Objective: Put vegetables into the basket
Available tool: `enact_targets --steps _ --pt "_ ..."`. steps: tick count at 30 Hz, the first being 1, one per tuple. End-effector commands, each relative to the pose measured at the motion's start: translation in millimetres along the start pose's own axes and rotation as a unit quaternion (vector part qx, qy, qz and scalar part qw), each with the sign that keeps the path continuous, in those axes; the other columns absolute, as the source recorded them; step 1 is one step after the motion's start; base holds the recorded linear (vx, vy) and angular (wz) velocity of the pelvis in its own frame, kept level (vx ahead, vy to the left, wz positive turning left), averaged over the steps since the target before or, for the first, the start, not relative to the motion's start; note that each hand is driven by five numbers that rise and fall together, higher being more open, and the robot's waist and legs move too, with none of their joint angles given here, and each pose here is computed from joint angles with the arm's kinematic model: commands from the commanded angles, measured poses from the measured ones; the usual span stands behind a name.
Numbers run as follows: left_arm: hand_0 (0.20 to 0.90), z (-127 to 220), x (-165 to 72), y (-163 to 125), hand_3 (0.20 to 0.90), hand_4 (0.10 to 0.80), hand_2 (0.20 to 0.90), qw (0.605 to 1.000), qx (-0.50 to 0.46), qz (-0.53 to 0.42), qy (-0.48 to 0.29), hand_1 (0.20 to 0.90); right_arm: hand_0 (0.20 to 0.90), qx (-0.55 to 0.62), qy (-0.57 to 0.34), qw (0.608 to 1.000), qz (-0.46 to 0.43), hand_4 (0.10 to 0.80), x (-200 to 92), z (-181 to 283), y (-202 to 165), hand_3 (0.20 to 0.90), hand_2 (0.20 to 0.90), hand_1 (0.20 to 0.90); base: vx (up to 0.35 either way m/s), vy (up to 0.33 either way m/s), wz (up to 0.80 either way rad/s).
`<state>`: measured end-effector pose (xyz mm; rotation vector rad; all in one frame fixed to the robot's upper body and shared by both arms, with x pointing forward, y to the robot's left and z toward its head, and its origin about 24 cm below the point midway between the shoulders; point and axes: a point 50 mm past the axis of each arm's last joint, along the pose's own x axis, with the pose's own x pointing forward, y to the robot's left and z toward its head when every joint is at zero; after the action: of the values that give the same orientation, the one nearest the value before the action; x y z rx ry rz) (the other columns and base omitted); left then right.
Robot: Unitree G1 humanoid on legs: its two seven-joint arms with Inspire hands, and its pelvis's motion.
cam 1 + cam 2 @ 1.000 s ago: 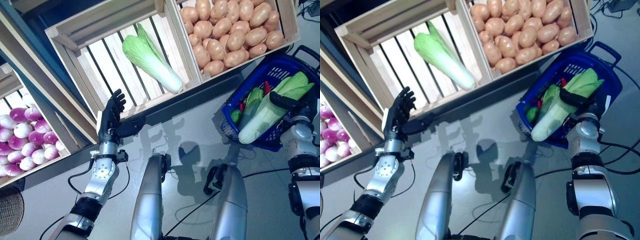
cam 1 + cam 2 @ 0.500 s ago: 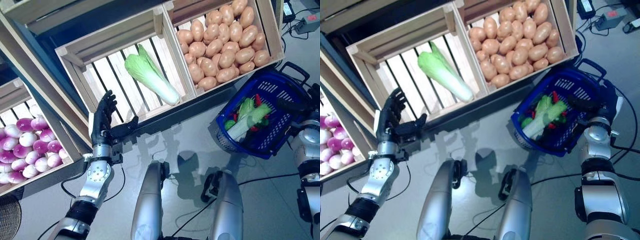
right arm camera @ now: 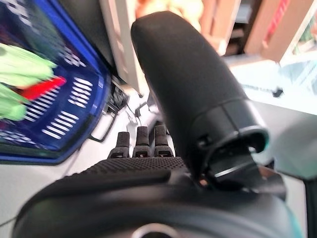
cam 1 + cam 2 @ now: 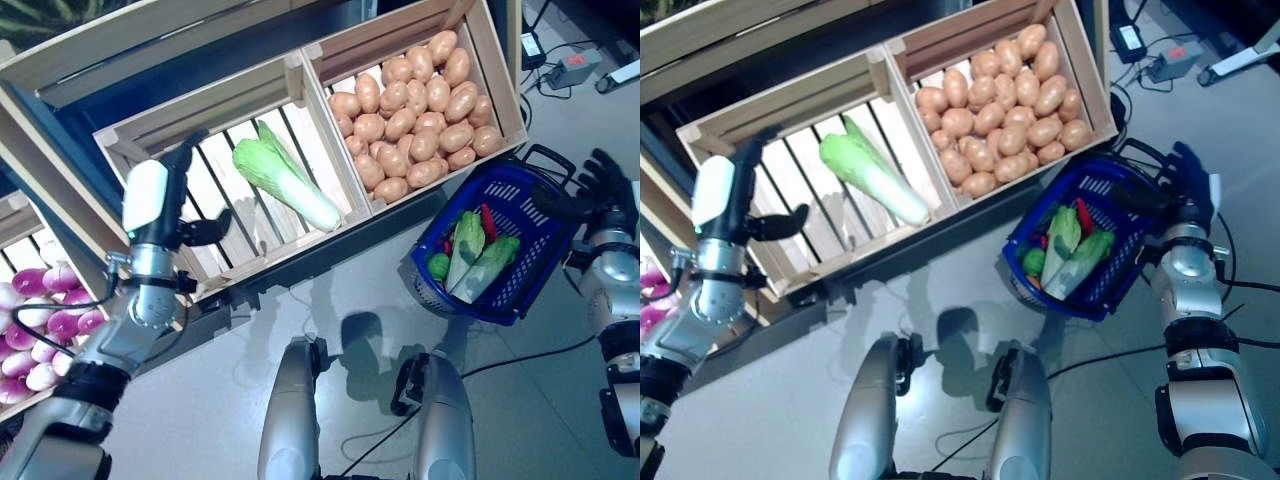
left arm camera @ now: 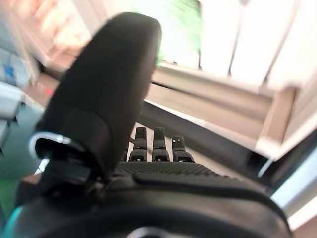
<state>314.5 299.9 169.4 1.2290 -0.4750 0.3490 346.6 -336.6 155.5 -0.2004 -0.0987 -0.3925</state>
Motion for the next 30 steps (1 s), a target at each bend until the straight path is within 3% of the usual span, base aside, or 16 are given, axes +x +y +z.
enact_targets --steps 1,5,9,15,20,25,30 --pt "0.9 -5.6 11.4 19.0 0.9 0.8 0.9 0.994 0.083 0.061 -0.023 0.9 0.9 -0.002 -0.065 0.998 0.005 0.8 -7.1 8.4 -20.3 0.9 0.9 0.9 -0.022 0.11 -0.17" --pt "0.9 -13.6 21.6 23.8 0.9 0.8 0.9 0.978 0.197 0.052 -0.047 0.9 0.9 0.042 -0.051 0.998 0.01 0.8 -17.8 -13.7 -22.1 0.9 0.9 0.9 -0.021 0.086 -0.12" --pt "0.9 -19.4 28.1 21.6 0.9 0.8 0.9 0.964 0.261 0.027 -0.046 0.9 0.9 0.035 -0.088 0.995 0.018 0.8 -20.5 -7.8 -15.6 0.9 0.9 0.9 -0.016 0.084 -0.09" --pt "0.9 -13.7 40.2 19.3 0.9 0.8 0.9 0.955 0.292 0.011 -0.053 0.9 0.9 0.082 -0.156 0.981 0.085 0.8 -17.3 23.5 16.0 0.9 0.9 0.9 -0.061 0.075 -0.08" --pt "0.9 -8.2 51.0 25.6 0.9 0.8 0.9 0.948 0.308 0.051 -0.064 0.9 0.9 0.075 -0.205 0.964 0.154 0.8 -20.6 49.7 47.3 0.9 0.9 0.9 -0.057 0.057 -0.07" --pt "0.9 -2.7 56.7 33.8 0.9 0.8 0.9 0.939 0.313 0.123 -0.065 0.9 0.9 0.065 -0.229 0.956 0.174 0.8 -22.2 62.3 54.3 0.9 0.9 0.9 -0.047 0.056 0.02" --pt "0.9 9.7 65.3 33.8 0.9 0.8 0.9 0.936 0.312 0.138 -0.085 0.9 0.9 0.057 -0.233 0.955 0.172 0.8 -20.7 70.0 57.1 0.9 0.9 0.9 -0.052 0.026 0.02"
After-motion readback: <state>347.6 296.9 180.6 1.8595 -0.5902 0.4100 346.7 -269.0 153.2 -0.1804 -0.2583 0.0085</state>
